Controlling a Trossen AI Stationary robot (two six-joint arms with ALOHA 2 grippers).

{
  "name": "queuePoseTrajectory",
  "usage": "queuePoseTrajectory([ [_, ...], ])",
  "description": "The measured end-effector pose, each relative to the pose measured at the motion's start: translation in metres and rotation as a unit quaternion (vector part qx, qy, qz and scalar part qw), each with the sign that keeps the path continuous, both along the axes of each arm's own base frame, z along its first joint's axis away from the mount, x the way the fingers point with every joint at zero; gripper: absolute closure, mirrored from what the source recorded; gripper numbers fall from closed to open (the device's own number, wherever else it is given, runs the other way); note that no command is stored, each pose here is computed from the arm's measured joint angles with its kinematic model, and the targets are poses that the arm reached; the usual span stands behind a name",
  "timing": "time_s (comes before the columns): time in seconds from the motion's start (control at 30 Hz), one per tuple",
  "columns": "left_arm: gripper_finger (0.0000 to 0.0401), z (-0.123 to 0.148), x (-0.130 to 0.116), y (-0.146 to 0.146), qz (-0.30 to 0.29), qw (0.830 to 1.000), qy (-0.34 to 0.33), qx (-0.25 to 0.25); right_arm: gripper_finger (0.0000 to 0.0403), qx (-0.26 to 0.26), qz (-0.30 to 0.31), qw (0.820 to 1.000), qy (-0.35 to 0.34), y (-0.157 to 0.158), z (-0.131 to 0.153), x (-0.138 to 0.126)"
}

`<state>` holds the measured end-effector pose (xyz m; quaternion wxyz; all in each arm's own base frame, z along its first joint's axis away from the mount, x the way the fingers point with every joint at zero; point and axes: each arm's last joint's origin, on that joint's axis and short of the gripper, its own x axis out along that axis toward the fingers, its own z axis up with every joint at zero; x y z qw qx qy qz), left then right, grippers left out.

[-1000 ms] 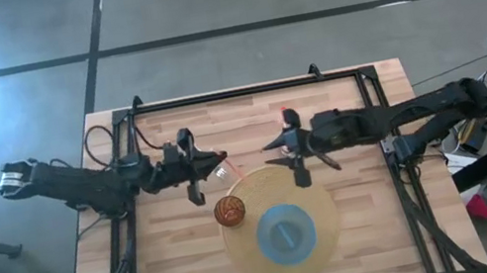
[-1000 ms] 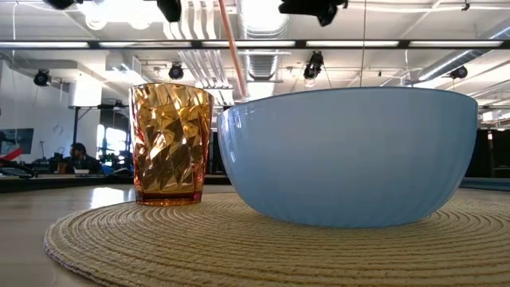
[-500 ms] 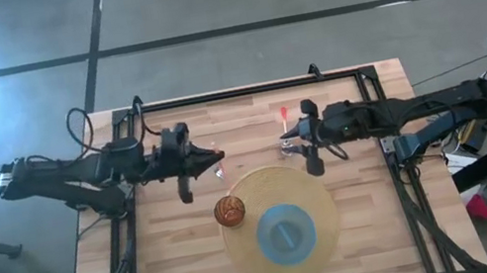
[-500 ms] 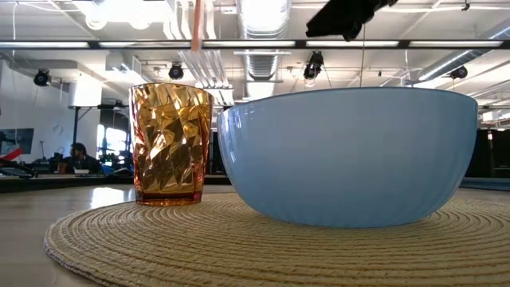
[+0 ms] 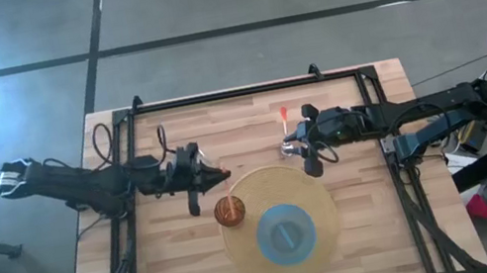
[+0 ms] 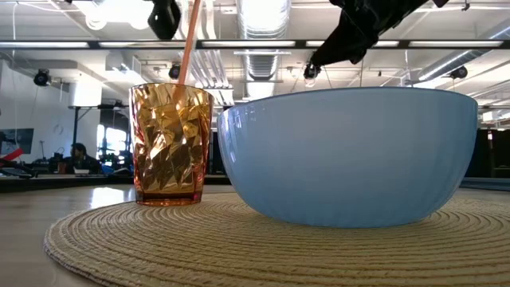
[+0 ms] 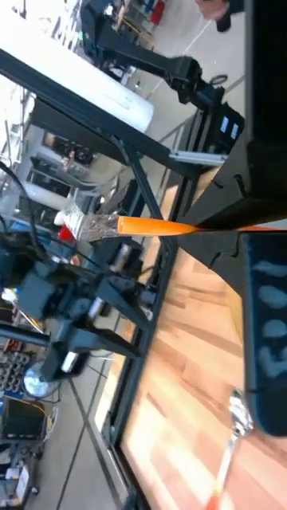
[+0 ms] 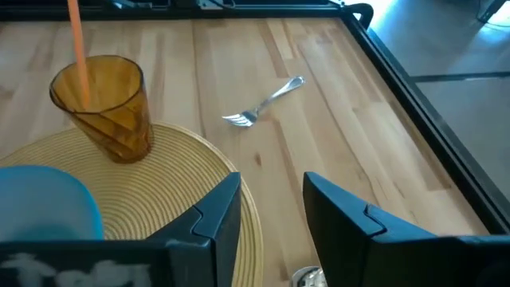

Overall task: Pick & Place Utensil
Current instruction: Put the orange drinking straw into the orange cup on the brown mat

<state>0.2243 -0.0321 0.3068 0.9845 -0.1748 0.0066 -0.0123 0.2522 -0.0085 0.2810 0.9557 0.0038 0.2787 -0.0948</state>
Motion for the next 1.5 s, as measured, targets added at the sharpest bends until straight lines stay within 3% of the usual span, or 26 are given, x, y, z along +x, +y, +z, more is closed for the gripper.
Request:
queuePoseTrajectory([
  [0.2,0.0401,-0.029,-0.004,0.002,0.03,1.0,0.008,0.002,0.0274,-0.005,-0.008,1.0,0.002,0.0,-0.001,0.0],
  [0.57,0.0401,-0.053,-0.01,0.003,0.035,0.999,0.007,-0.012,0.0278,-0.026,-0.041,0.999,0.002,-0.003,-0.001,-0.001],
  [1.2,0.0383,-0.062,-0.011,0.004,0.034,0.999,0.033,-0.015,0.0289,-0.026,-0.04,0.999,0.002,-0.003,-0.001,-0.001],
  [1.5,0.0334,-0.062,-0.011,0.004,0.035,0.999,0.036,-0.015,0.0287,-0.026,-0.04,0.999,0.002,-0.003,-0.001,-0.001],
])
